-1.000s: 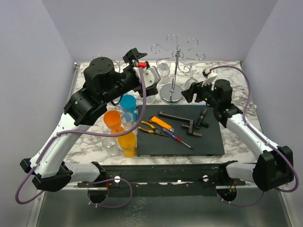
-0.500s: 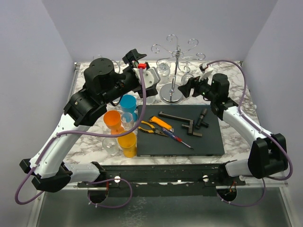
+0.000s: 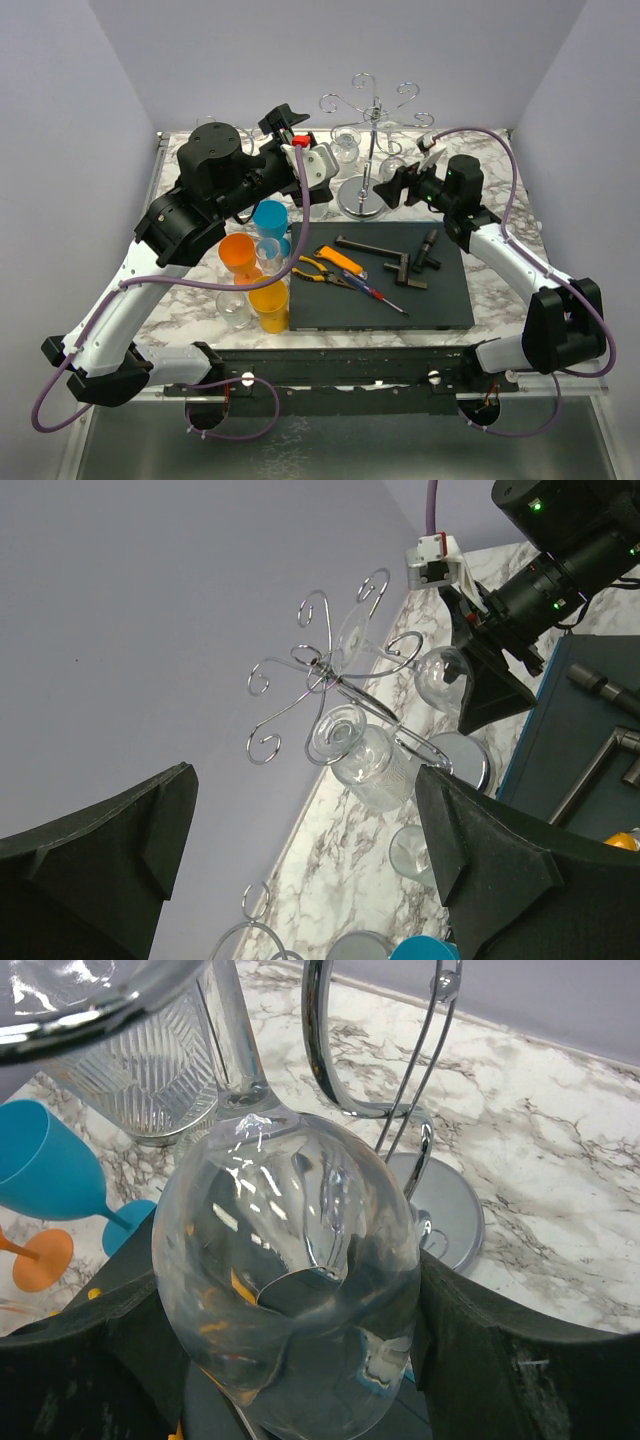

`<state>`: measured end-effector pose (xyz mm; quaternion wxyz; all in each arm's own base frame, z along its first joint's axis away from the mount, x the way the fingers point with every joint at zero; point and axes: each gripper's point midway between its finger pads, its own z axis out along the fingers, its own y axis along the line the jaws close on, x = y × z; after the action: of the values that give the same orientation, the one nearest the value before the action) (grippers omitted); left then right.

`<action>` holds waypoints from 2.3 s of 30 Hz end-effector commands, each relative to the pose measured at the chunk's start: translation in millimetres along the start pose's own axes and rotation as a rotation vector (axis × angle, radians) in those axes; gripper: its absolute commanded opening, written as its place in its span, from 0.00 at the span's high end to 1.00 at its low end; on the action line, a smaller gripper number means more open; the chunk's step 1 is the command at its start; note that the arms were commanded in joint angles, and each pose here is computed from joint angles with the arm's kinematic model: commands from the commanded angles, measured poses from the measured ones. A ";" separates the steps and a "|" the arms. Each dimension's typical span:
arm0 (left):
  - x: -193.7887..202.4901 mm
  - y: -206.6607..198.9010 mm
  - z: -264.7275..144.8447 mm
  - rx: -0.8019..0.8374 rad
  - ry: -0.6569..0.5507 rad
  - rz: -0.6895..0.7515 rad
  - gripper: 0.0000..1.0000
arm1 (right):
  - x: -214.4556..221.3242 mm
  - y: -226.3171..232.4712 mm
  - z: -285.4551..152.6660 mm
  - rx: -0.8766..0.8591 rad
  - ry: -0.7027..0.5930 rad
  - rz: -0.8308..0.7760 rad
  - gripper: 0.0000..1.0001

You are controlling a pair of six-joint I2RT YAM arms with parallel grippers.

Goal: Place the wine glass upside down on the wine glass rack
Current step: Turn the wine glass upside down at the wine rack.

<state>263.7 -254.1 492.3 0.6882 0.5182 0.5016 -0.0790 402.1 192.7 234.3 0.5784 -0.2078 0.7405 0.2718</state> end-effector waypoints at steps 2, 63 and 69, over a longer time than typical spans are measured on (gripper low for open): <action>3.1 -2.9 2.1 0.007 0.011 -0.003 0.01 | -19.1 8.6 2.1 -0.062 -0.029 -0.068 0.99; 3.3 -2.3 11.5 0.004 0.013 -0.048 0.01 | 35.2 17.5 -26.0 -0.037 0.000 0.052 0.16; 8.0 -2.9 18.3 0.001 0.031 -0.076 0.01 | 29.2 15.2 -33.0 -0.006 0.005 0.039 0.05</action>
<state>273.8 -265.2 477.6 0.6726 0.5184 0.5203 -0.0899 360.6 190.7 202.0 0.5593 -0.1966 0.7448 0.3064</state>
